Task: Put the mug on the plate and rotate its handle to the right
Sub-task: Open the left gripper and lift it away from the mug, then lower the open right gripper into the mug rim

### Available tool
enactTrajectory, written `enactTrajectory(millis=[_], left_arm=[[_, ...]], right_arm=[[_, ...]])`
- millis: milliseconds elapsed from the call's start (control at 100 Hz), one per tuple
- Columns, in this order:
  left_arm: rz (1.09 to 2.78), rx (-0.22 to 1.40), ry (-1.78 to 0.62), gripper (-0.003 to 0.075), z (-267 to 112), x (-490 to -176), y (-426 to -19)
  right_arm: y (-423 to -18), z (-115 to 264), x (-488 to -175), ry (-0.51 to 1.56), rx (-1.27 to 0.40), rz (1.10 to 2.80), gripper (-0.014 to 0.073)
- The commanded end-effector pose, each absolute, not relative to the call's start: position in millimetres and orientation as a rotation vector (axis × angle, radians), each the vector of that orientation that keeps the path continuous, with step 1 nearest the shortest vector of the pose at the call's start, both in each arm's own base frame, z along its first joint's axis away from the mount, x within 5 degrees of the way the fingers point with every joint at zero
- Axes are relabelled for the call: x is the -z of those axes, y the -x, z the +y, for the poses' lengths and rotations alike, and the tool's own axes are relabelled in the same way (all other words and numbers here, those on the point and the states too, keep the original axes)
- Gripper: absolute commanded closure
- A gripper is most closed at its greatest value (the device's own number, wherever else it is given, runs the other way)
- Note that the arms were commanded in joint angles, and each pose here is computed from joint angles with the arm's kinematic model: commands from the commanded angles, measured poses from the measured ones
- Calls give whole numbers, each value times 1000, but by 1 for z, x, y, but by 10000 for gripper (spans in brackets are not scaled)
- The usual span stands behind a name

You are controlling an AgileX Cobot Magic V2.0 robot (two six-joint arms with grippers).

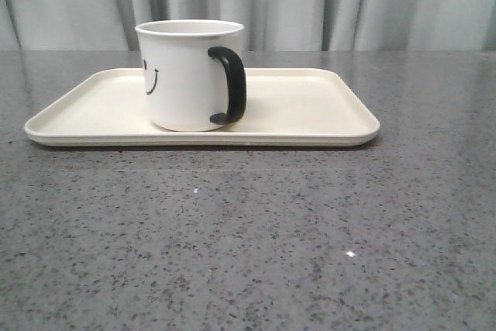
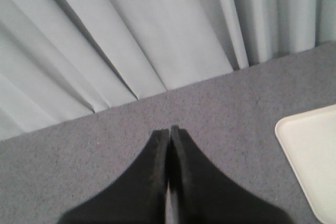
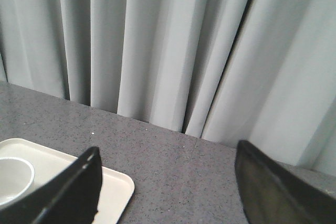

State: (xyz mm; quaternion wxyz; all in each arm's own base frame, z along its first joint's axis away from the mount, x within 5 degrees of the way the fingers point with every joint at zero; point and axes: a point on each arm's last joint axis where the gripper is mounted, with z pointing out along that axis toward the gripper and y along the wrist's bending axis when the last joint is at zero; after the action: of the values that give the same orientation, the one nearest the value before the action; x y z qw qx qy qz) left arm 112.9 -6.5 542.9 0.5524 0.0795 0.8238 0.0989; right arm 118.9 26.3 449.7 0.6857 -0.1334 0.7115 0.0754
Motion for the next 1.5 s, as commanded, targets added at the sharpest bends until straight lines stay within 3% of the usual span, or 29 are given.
enactTrajectory(millis=[0,220,360,540,730,960,1180,1490], left_arm=[[1947,-258,-163,740,-3,-532,-110],[1988,-225,-128,740,-3,-486,-108],[2039,-289,-166,740,-2,-456,-110],[2075,-290,-162,740,-2,-433,-111],[2058,-231,-96,740,-2,-423,-108],[2054,-231,-93,740,0,-418,-104],[2051,-207,-54,740,0,-418,-103],[2051,-207,-54,740,0,-418,-103]], right_arm=[[-118,23,-465,260,-147,1517,67],[-118,24,-463,271,-153,1532,67],[-117,25,-462,281,-159,1545,67],[-118,24,-466,272,-153,1528,67],[-130,26,-482,298,-164,1539,67],[-146,31,-527,361,-185,1512,67],[-176,44,-563,444,-327,1502,67],[-233,94,-568,653,-528,1538,67]])
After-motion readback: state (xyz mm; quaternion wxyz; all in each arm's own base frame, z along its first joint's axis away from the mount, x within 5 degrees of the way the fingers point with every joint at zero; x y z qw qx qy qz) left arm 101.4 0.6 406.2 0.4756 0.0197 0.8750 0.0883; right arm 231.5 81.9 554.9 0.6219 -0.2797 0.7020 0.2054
